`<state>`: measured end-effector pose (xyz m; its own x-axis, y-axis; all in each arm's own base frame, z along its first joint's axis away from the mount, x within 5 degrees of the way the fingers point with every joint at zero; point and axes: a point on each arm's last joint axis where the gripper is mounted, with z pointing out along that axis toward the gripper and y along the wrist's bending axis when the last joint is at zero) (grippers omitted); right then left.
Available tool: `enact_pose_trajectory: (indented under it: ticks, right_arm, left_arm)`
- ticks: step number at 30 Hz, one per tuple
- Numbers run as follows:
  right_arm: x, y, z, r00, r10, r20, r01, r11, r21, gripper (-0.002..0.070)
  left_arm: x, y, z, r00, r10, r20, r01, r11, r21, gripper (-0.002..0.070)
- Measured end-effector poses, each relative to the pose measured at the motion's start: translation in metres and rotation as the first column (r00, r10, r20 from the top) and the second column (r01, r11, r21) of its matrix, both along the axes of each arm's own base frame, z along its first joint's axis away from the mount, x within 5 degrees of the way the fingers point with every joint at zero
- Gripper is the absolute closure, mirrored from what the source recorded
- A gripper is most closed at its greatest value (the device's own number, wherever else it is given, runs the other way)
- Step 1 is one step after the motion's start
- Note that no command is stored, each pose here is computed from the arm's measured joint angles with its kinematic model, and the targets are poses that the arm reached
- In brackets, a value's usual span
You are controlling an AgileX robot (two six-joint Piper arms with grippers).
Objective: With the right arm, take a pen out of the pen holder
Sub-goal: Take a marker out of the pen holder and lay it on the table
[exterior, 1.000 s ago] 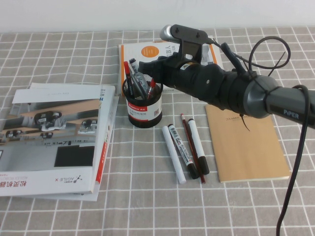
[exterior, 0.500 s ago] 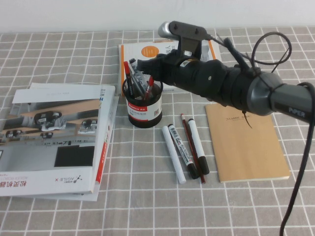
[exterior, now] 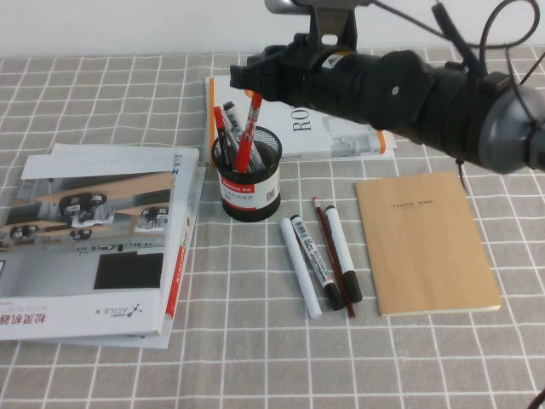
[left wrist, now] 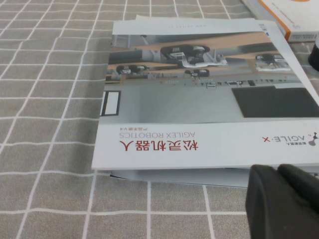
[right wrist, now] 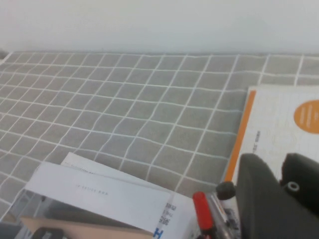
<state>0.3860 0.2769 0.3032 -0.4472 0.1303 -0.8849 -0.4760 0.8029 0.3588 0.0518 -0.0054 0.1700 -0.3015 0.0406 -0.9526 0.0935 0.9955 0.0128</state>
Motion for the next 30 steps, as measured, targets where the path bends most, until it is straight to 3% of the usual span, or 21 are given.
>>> enact_pose_trajectory:
  ticks: [12, 18, 20, 24, 30]
  right_arm:
    - [-0.035, -0.015, 0.061, 0.974, 0.166, 0.152, -0.141, 0.977, -0.158, 0.0633]
    - [-0.07, -0.028, 0.082, 0.954, 0.3, 0.021, -0.286, 0.928, -0.24, 0.0633]
    - [-0.077, -0.033, 0.077, 0.955, 0.281, -0.098, -0.298, 0.917, -0.267, 0.0633]
    - [-0.08, -0.048, 0.058, 0.939, 0.124, -0.322, -0.243, 0.901, -0.361, 0.0633]
    - [-0.07, -0.053, 0.028, 0.895, -0.036, -0.445, -0.191, 0.87, -0.455, 0.0633]
  left_arm:
    - [0.0, 0.0, 0.0, 1.0, 0.0, 0.0, 0.0, 1.0, 0.0, 0.0678]
    - [0.0, 0.0, 0.0, 1.0, 0.0, 0.0, 0.0, 1.0, 0.0, 0.0678]
    - [0.0, 0.0, 0.0, 1.0, 0.0, 0.0, 0.0, 1.0, 0.0, 0.0678]
    - [0.0, 0.0, 0.0, 1.0, 0.0, 0.0, 0.0, 1.0, 0.0, 0.0678]
    - [0.0, 0.0, 0.0, 1.0, 0.0, 0.0, 0.0, 1.0, 0.0, 0.0678]
